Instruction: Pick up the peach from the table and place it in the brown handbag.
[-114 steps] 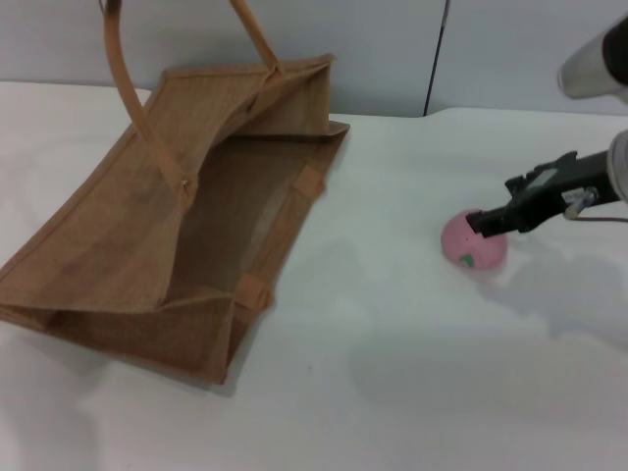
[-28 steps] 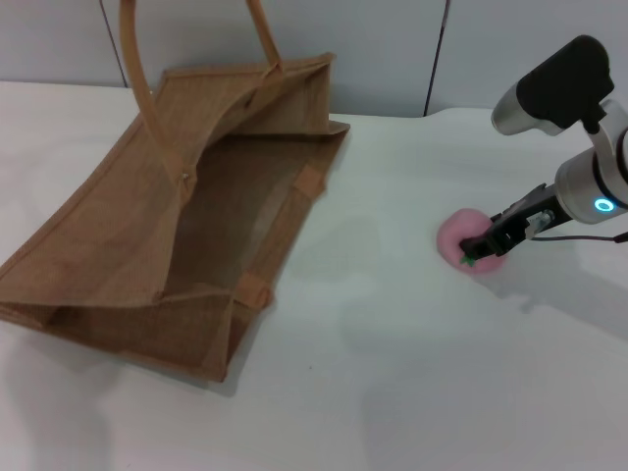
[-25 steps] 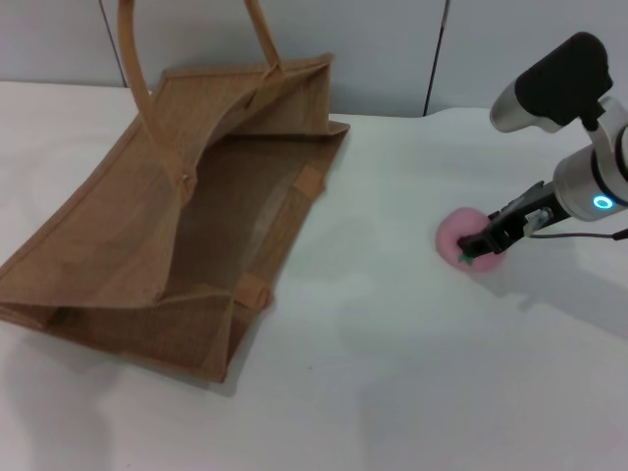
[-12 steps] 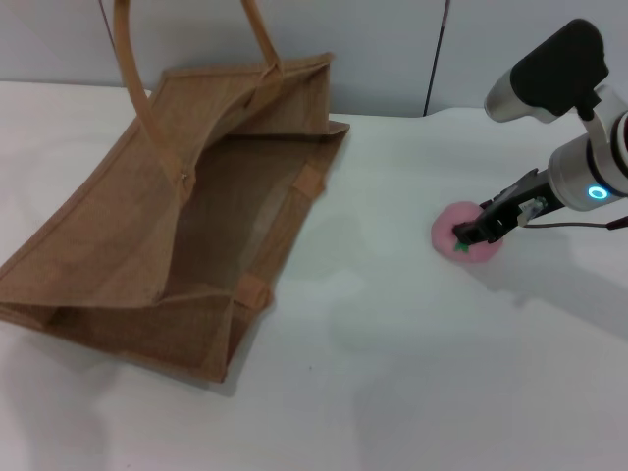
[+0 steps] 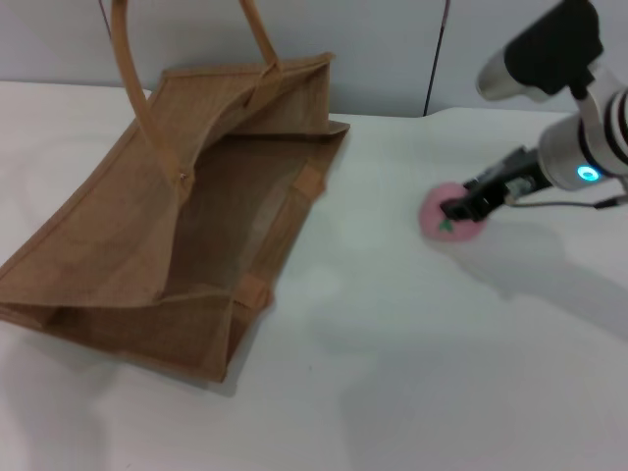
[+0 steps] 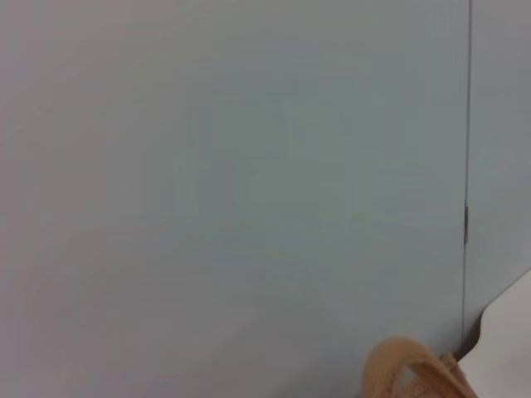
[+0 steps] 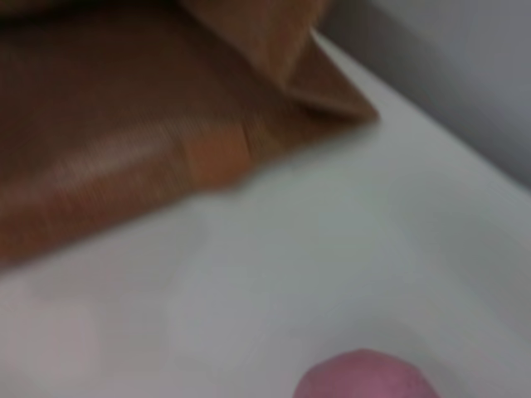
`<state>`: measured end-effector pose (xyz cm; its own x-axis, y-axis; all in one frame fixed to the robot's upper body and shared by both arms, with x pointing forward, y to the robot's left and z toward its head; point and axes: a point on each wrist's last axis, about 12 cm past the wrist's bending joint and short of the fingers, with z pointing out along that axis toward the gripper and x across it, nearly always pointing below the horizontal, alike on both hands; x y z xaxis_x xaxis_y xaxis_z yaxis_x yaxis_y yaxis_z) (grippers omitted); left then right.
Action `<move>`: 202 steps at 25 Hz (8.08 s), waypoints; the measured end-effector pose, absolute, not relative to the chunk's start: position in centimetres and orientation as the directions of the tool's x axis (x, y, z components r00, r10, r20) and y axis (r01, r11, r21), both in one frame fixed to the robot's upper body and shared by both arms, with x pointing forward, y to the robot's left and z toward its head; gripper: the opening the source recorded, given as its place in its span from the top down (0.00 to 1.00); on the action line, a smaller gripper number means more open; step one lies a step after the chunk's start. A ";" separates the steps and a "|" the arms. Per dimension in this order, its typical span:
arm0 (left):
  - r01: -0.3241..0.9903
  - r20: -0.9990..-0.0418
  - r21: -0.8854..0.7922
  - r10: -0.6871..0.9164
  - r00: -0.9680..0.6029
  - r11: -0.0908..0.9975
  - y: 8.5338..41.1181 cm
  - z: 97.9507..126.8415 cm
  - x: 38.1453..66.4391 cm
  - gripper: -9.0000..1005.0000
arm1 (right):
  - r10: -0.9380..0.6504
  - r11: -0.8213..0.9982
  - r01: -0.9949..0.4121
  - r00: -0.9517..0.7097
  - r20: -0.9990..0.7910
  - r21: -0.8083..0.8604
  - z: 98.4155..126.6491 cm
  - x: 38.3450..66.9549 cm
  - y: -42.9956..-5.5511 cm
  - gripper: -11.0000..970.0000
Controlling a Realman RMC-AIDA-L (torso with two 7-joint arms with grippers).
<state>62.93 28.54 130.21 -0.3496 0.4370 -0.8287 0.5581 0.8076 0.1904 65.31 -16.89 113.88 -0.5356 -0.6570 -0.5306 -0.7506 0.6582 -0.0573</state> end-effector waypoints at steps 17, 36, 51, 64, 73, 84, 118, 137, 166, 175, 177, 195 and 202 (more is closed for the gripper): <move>0.583 -0.829 0.241 0.477 -0.291 0.776 26.9 131.6 62.9 0.87 | -0.658 0.557 -0.824 -0.360 -0.661 -0.106 119.1 65.0 -11.9 0.70; 0.608 -0.822 0.288 0.517 -0.238 0.739 24.9 132.3 63.2 0.87 | -0.663 0.424 -0.901 -0.240 -0.709 -0.091 120.5 62.6 -7.9 0.82; 0.627 -0.819 0.286 0.525 -0.232 0.725 23.7 131.7 63.1 0.87 | -0.656 0.378 -0.923 -0.213 -0.724 -0.071 119.7 61.5 -6.0 0.84; 0.650 -0.837 0.287 0.514 -0.188 0.704 22.4 132.6 62.7 0.87 | -0.662 0.388 -0.916 -0.199 -0.723 -0.104 118.2 61.8 -5.2 0.84; 0.667 -0.837 0.295 0.521 -0.165 0.684 21.2 133.0 62.5 0.87 | -0.637 0.364 -0.928 -0.181 -0.750 -0.085 117.7 61.9 -4.2 0.85; 0.681 -0.850 0.294 0.509 -0.134 0.670 20.5 133.7 62.2 0.87 | -0.632 0.363 -0.926 -0.164 -0.758 -0.102 116.9 62.2 -3.9 0.85; 0.668 -0.851 0.299 0.507 -0.136 0.681 20.3 133.6 62.1 0.87 | -0.620 0.396 -0.913 -0.192 -0.761 -0.092 116.0 63.2 -4.0 0.31; 0.545 -0.873 0.215 0.410 -0.265 0.810 26.4 130.5 62.2 0.87 | -0.589 0.655 -0.730 -0.334 -0.736 -0.193 119.2 68.2 -14.7 0.16; 0.609 -0.944 0.044 0.233 -0.235 0.792 27.3 124.2 64.2 0.67 | -0.496 0.787 -0.558 -0.315 -0.809 -0.264 119.0 68.3 -19.4 0.16; 0.582 -0.998 0.009 0.045 -0.048 0.813 31.1 121.2 61.4 0.42 | -0.383 0.849 -0.476 -0.251 -0.889 -0.231 118.5 67.5 -20.6 0.16; 0.557 -1.000 0.011 0.011 0.004 0.830 32.1 119.8 60.9 0.34 | -0.360 0.863 -0.445 -0.214 -0.908 -0.238 118.3 66.9 -21.2 0.16; 0.144 -0.968 -0.072 -0.104 0.229 0.987 35.7 108.7 56.3 0.19 | -0.269 0.957 -0.109 0.002 -0.963 -0.267 113.6 63.8 -22.2 0.16; 0.042 -0.985 -0.019 -0.026 0.173 0.999 33.8 106.0 56.0 0.19 | -0.226 0.973 -0.045 -0.014 -0.974 -0.226 109.1 62.4 -23.9 0.16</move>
<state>55.99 33.83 105.96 0.1734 -0.0262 -0.9845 0.0422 0.9989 -0.0191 62.35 -23.92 109.13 -0.0138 -0.2264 -0.9739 -0.0448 0.9732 -0.2256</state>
